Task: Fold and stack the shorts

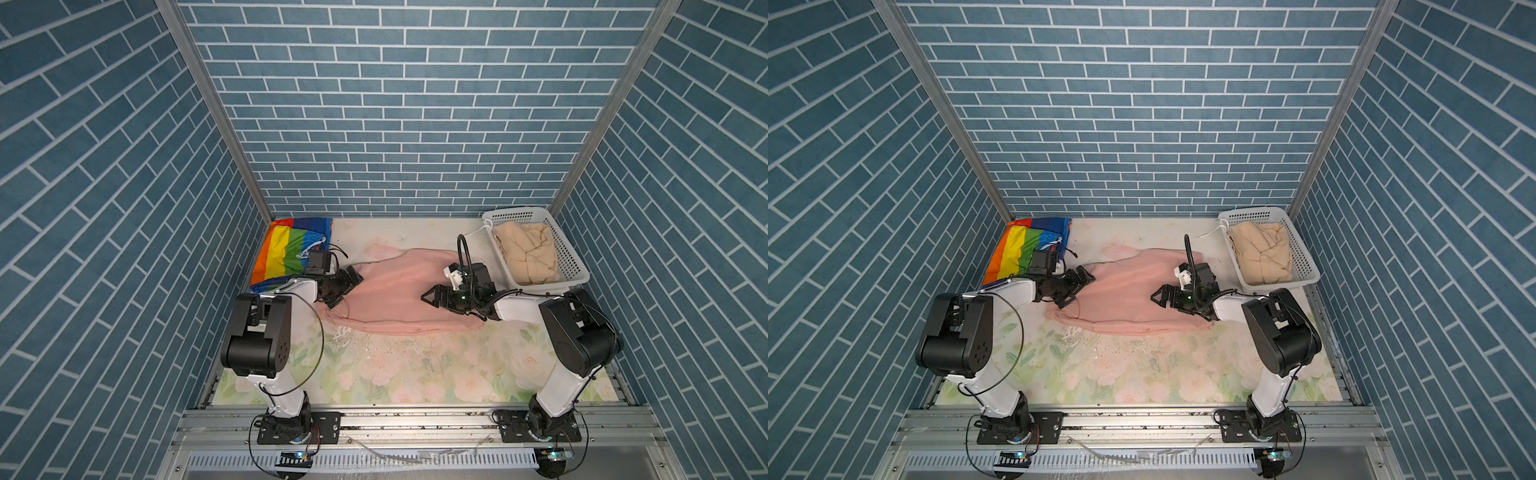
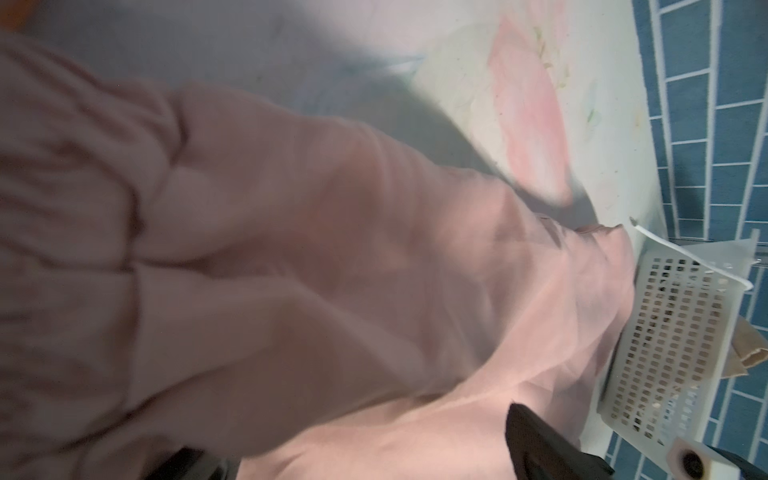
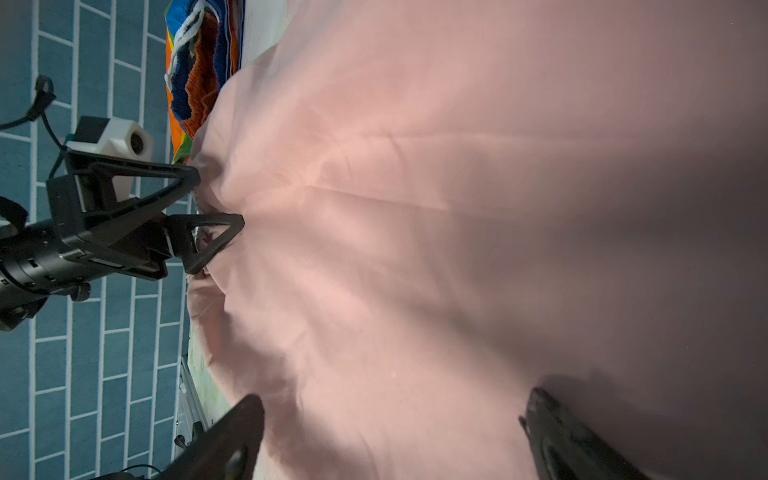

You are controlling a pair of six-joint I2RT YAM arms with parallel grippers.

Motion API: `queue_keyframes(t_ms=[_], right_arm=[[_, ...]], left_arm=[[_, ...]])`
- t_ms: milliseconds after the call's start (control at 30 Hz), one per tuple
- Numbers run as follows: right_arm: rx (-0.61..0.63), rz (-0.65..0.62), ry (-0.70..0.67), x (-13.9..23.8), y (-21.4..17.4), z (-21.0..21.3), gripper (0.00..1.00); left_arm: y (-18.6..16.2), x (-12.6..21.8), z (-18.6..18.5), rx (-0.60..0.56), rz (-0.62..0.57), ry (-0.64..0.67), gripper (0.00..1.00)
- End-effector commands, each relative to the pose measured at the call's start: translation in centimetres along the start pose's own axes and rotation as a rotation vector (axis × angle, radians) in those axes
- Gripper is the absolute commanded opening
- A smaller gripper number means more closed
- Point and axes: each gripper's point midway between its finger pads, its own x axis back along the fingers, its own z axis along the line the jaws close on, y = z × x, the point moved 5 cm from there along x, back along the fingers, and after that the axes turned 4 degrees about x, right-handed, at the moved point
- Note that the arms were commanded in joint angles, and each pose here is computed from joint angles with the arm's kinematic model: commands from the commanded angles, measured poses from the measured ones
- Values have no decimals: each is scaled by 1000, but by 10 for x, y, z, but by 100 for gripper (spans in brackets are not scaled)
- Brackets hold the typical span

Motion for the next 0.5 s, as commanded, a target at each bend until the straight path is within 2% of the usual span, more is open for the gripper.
queue_keyframes(t_ms=[0,167,367,467], right_arm=[[-49,48,-119,11,-21,-31,99],[-108,42,-150,30,-34,-57,98],[-146,45,-194,47,-53,-78,99],[-164,50,-220,55,-60,-88,99]], left_arm=[[0,15,21,-20,-46,121,100],[3,23,25,-1,-61,109,100],[-18,5,29,16,2,90,100],[-40,-3,30,17,37,75,99]])
